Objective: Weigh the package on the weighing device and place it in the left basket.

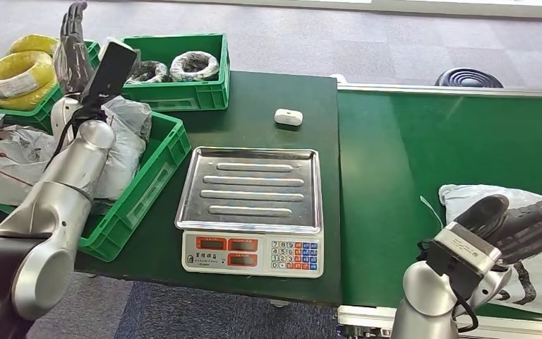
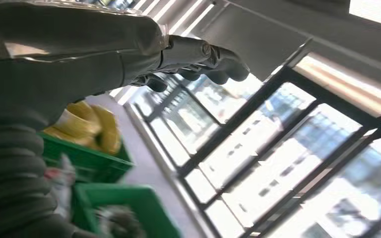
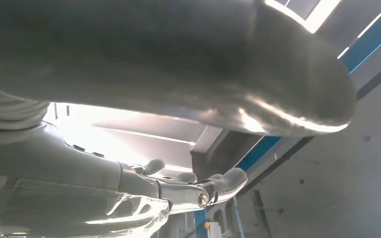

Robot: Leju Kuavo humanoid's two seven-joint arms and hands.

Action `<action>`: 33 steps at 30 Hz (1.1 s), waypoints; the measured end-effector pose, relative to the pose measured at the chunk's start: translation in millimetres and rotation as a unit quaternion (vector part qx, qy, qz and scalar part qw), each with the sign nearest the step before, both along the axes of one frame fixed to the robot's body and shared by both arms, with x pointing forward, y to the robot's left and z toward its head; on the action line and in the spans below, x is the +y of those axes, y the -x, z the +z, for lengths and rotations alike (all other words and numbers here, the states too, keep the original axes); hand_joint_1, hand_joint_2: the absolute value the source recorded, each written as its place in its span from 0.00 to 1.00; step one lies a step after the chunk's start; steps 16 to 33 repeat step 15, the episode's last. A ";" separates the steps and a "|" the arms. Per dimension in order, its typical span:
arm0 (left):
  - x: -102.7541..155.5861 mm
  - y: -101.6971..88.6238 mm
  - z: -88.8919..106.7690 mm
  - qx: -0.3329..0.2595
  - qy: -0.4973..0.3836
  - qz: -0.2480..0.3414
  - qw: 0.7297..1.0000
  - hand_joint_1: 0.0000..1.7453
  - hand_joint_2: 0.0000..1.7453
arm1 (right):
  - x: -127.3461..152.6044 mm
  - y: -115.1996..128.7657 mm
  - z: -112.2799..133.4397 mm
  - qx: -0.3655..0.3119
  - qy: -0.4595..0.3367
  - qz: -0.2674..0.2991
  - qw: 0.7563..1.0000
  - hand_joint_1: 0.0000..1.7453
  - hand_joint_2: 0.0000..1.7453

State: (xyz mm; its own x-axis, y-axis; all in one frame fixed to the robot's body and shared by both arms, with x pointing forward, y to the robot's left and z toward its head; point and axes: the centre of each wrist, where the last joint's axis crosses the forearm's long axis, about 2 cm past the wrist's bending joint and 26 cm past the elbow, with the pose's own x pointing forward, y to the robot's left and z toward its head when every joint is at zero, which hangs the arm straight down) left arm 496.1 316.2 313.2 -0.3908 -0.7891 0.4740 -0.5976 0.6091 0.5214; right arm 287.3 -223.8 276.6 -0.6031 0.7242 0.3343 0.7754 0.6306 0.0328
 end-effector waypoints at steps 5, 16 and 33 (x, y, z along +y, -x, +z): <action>-20.7 0.3 14.5 -0.044 0.070 -0.022 0.996 0.00 0.00 | 0.9 -1.4 -2.8 0.006 0.000 0.003 1.000 0.00 0.00; -49.0 13.0 12.6 -0.074 0.216 -0.154 0.961 0.00 0.00 | 8.4 -8.1 -11.3 0.001 -0.023 0.041 0.999 0.00 0.00; -49.0 13.0 12.6 -0.074 0.216 -0.154 0.961 0.00 0.00 | 8.4 -8.1 -11.3 0.001 -0.023 0.041 0.999 0.00 0.00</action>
